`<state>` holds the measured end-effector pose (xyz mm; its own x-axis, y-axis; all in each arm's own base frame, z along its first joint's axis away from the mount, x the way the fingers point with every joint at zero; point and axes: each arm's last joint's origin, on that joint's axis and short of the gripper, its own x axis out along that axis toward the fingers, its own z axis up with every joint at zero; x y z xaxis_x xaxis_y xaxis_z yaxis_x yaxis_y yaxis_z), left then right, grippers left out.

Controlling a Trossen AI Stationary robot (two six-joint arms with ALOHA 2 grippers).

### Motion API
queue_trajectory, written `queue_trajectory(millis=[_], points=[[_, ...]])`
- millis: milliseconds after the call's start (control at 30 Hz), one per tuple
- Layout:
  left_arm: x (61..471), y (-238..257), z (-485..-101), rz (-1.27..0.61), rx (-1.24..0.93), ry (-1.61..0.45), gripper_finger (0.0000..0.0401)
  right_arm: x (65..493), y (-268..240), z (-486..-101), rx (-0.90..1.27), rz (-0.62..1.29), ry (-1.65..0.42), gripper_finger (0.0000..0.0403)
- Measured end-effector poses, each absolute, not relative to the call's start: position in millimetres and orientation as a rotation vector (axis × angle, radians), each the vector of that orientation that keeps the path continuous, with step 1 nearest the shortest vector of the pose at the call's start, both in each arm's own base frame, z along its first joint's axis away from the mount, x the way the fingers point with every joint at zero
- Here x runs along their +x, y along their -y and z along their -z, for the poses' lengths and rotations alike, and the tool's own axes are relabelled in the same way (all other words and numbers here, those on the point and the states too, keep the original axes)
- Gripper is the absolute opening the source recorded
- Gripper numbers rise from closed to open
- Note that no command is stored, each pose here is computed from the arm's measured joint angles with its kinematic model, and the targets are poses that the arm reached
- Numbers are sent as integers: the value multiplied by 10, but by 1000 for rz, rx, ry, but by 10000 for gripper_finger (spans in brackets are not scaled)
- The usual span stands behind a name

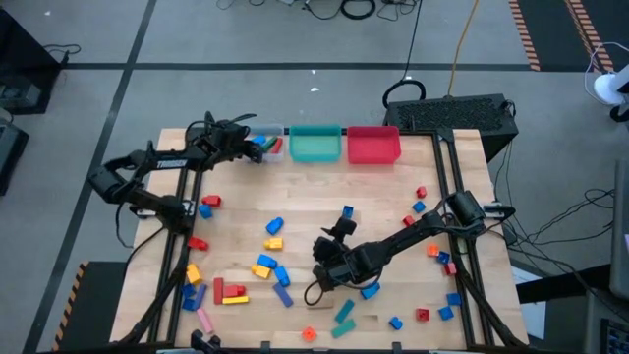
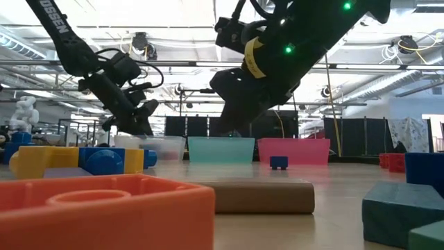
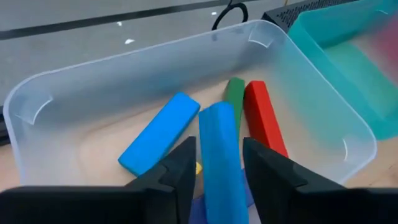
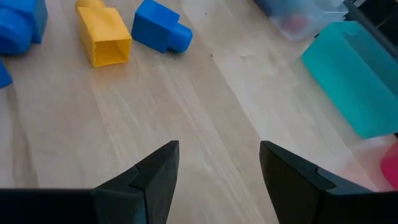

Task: Sort blocks by size
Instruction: Put the blue block into the transparent bin, then put the brown block into the transparent bin

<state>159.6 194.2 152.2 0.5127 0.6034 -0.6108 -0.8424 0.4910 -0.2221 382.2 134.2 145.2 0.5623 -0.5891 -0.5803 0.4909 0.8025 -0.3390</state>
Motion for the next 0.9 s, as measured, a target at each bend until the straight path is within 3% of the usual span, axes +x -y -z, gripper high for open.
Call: queue_trajectory(millis=[200, 433, 900], points=[[1599, -1935, -1542, -902, -551, -483, 148, 3843, -1367, -1450, -141, 564, -765, 210], [1703, -1815, -1874, -603, -552, -360, 150, 3834, -1441, -1451, -84, 340, -881, 210], [2011, -825, -2414, -169, -254, -262, 147, 3608, -1872, -1868, 82, 18, -867, 210]])
